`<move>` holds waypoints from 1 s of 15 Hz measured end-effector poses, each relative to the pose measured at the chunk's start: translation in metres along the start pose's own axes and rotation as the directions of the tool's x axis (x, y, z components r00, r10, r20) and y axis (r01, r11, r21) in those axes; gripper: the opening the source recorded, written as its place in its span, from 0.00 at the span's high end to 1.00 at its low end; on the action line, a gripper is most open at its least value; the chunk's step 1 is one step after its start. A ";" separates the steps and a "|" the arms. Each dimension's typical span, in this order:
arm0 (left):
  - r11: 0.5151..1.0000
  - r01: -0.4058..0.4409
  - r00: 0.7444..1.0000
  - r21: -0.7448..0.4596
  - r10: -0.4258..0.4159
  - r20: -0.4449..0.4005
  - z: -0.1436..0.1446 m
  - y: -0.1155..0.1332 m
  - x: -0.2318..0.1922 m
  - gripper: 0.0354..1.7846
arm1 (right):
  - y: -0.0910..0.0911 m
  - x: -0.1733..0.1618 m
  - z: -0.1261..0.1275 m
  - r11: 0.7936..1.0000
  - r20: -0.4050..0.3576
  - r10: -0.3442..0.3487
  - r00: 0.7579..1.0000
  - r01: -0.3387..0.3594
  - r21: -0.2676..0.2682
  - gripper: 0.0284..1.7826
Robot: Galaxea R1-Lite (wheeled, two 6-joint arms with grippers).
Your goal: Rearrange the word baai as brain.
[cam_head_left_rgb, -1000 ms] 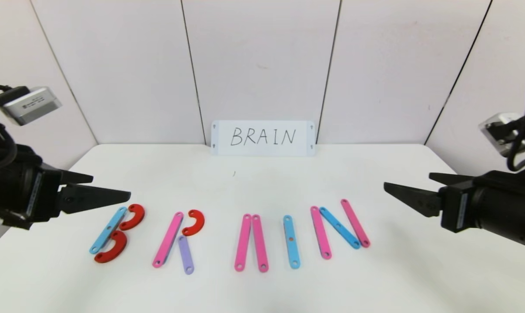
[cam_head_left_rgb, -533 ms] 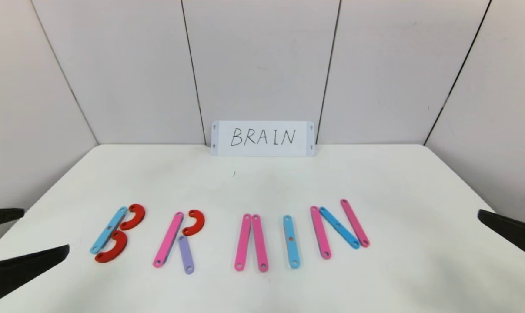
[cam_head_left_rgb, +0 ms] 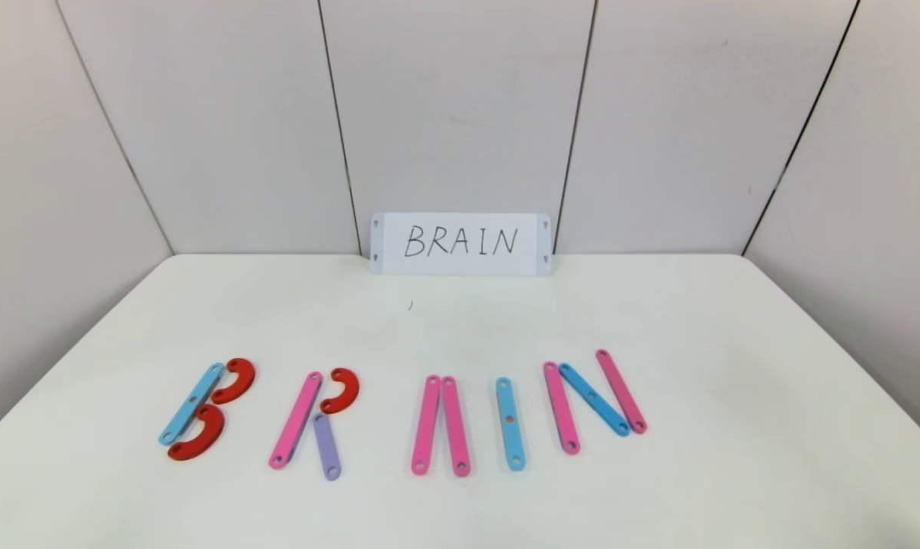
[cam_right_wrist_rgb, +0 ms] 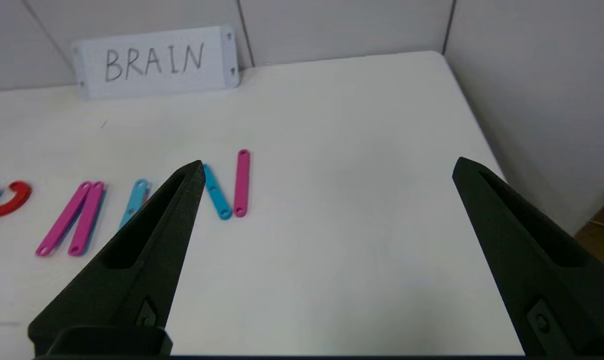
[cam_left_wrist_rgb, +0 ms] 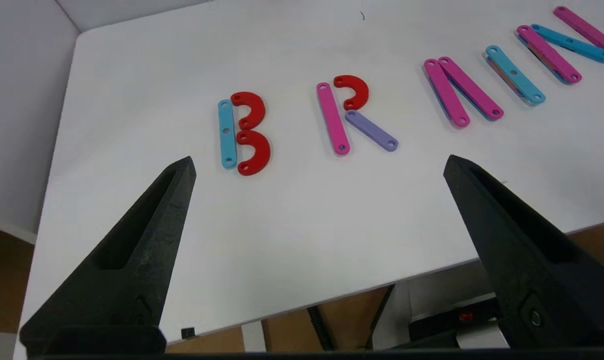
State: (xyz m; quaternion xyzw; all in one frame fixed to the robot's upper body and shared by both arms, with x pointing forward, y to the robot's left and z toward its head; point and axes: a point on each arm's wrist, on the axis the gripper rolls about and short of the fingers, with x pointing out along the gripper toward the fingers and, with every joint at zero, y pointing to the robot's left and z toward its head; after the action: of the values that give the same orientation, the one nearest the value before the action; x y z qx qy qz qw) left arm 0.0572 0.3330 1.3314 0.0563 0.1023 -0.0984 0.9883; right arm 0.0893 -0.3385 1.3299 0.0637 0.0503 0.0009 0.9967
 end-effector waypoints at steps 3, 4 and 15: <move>0.997 -0.074 0.996 -0.004 0.074 0.049 -0.015 -0.004 -0.021 0.02 | 0.001 -0.026 -0.005 0.995 0.109 -0.099 0.989 0.097 0.016 0.03; 0.996 -0.090 0.994 -0.005 0.090 0.064 -0.019 -0.006 -0.026 0.02 | 0.001 -0.031 -0.007 0.993 0.135 -0.120 0.984 0.118 0.023 0.03; 0.985 -0.171 0.949 -0.011 0.168 0.268 -0.063 -0.015 -0.040 0.02 | -0.004 -0.051 -0.057 0.995 0.236 0.036 0.971 -0.013 -0.095 0.03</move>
State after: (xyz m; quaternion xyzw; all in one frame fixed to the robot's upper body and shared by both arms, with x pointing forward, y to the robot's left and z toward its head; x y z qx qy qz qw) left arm 0.0041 0.3336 1.2777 0.0571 -0.0379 -0.0204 0.9974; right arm 0.0324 -0.3356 1.2785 0.0177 -0.0703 0.0079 0.9973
